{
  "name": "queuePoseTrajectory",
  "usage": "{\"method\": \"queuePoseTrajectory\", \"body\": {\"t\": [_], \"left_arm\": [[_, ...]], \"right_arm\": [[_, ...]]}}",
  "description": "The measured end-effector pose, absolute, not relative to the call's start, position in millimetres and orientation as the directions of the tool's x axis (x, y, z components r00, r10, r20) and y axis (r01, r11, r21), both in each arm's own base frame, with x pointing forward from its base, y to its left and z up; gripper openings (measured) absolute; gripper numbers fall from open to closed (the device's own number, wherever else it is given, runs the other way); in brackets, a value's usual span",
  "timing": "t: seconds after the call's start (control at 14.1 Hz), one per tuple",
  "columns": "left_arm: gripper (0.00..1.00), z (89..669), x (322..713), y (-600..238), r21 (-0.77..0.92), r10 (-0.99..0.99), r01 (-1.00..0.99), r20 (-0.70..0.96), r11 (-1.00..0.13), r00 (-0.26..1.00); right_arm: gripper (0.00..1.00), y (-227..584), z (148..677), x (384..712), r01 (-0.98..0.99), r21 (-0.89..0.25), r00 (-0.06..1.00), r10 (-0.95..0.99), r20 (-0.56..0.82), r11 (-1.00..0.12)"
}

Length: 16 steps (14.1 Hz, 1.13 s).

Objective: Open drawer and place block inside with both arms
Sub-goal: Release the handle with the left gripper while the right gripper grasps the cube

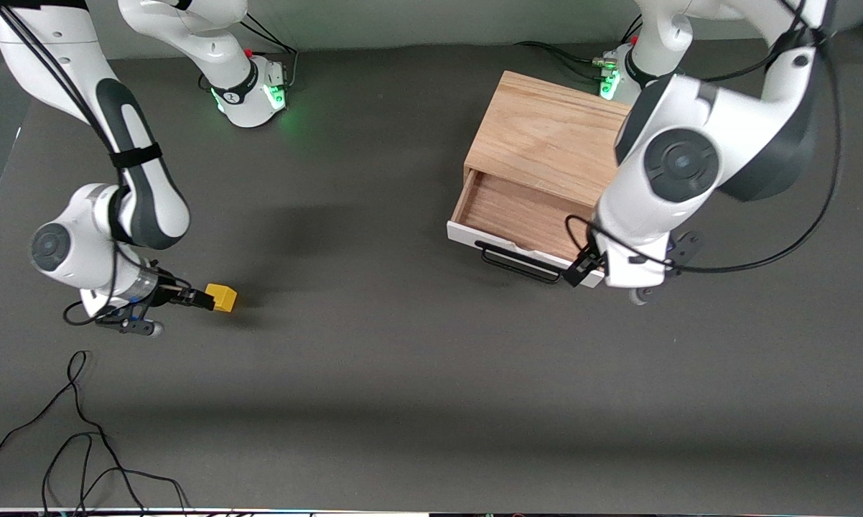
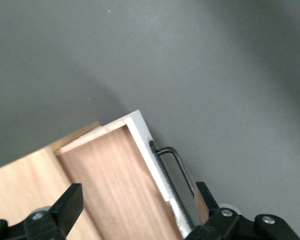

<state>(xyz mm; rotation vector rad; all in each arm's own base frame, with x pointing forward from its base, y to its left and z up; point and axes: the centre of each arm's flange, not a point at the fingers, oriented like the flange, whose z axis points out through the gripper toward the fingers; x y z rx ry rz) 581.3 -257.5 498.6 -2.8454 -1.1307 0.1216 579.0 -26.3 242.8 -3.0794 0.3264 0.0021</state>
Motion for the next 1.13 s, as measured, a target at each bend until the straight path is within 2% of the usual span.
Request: {"method": "queuePoseTrajectory", "body": {"t": [0.57, 0.85, 0.99, 1.13], "left_arm": [[1.0, 585, 545, -205, -0.102, 0.516, 0.509, -0.061, -0.854, 0.854], [1.0, 607, 537, -174, -0.089, 0.323, 0.315, -0.083, -0.945, 0.943], [0.99, 612, 541, -153, -0.074, 0.236, 0.23, -0.086, -0.97, 0.968], [0.99, 612, 547, -137, -0.06, 0.155, 0.151, -0.083, -0.987, 0.984]], "right_arm": [[1.0, -22, 196, 561, -0.207, -0.02, 0.978, -0.208, 0.013, -0.978], [0.98, -12, 188, 559, -0.19, -0.017, 0.982, -0.191, 0.006, -0.982], [0.79, -12, 188, 559, -0.191, -0.017, 0.982, -0.191, 0.007, -0.982], [0.75, -12, 187, 559, -0.191, -0.016, 0.982, -0.191, 0.008, -0.982]]}}
